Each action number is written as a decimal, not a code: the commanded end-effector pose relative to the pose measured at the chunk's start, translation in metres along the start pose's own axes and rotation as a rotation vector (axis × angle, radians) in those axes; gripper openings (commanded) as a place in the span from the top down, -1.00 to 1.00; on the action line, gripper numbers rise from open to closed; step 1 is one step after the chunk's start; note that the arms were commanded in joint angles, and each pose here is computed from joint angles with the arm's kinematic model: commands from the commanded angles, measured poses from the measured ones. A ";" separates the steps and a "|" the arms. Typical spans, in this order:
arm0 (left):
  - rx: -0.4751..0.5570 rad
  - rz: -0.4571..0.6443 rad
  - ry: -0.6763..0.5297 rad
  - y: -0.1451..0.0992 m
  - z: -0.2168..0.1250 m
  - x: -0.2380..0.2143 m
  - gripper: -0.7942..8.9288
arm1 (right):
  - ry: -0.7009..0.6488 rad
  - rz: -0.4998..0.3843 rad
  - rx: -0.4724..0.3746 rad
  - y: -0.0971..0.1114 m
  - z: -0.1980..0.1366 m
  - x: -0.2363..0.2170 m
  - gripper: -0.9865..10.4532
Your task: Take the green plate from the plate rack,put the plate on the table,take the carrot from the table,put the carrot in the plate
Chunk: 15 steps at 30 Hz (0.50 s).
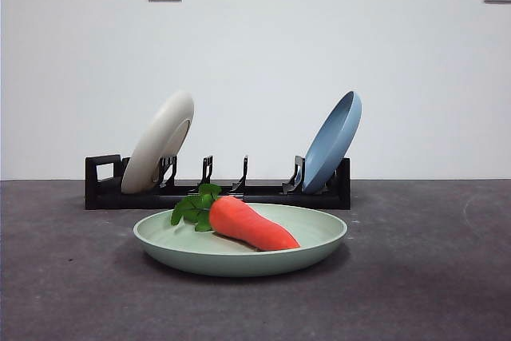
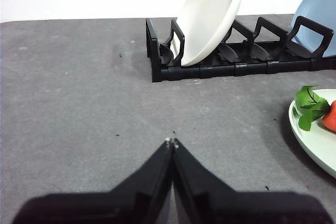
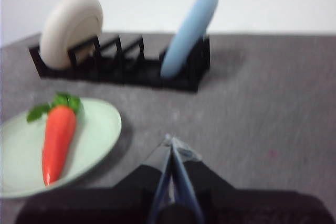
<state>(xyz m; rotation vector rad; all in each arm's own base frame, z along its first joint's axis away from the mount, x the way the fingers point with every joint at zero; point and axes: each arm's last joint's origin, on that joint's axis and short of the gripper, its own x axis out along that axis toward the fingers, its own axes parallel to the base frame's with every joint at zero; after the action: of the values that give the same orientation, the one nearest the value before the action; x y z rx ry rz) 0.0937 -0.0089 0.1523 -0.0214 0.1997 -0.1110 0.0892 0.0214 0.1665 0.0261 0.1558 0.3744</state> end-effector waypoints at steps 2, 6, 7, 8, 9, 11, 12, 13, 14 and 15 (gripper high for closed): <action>-0.007 0.003 0.010 0.000 -0.004 0.001 0.84 | 0.030 -0.005 0.034 -0.001 -0.014 0.005 0.82; -0.007 0.002 0.008 0.000 -0.004 0.001 0.84 | 0.033 -0.013 0.024 -0.002 -0.016 0.005 0.82; -0.007 0.003 0.010 0.000 -0.004 0.001 0.84 | 0.033 -0.024 0.024 -0.002 -0.016 0.005 0.82; -0.007 0.003 0.010 0.000 -0.004 0.001 0.84 | 0.033 -0.034 0.024 -0.003 -0.016 0.005 0.82; -0.007 0.003 0.010 0.000 -0.004 0.001 0.84 | 0.033 -0.037 0.026 -0.003 -0.016 0.005 0.82; -0.007 0.003 0.010 0.000 -0.004 0.001 0.84 | 0.033 -0.030 0.035 -0.002 -0.016 0.005 0.82; -0.007 0.003 0.010 0.000 -0.004 0.001 0.84 | 0.033 -0.031 0.035 -0.002 -0.016 0.005 0.82; -0.007 0.003 0.010 0.000 -0.004 0.001 0.84 | 0.033 -0.031 0.034 -0.002 -0.016 0.005 0.82; -0.007 0.003 0.010 0.000 -0.004 0.001 0.84 | 0.033 -0.032 0.034 -0.002 -0.016 0.005 0.83; -0.007 0.003 0.010 0.000 -0.004 0.001 0.84 | 0.033 -0.031 0.034 -0.002 -0.016 0.005 0.82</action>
<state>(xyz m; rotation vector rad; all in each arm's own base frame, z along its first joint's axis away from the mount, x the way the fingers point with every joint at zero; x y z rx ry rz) 0.0937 -0.0089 0.1523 -0.0217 0.1997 -0.1102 0.0918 0.0210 0.1546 0.0416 0.1818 0.3449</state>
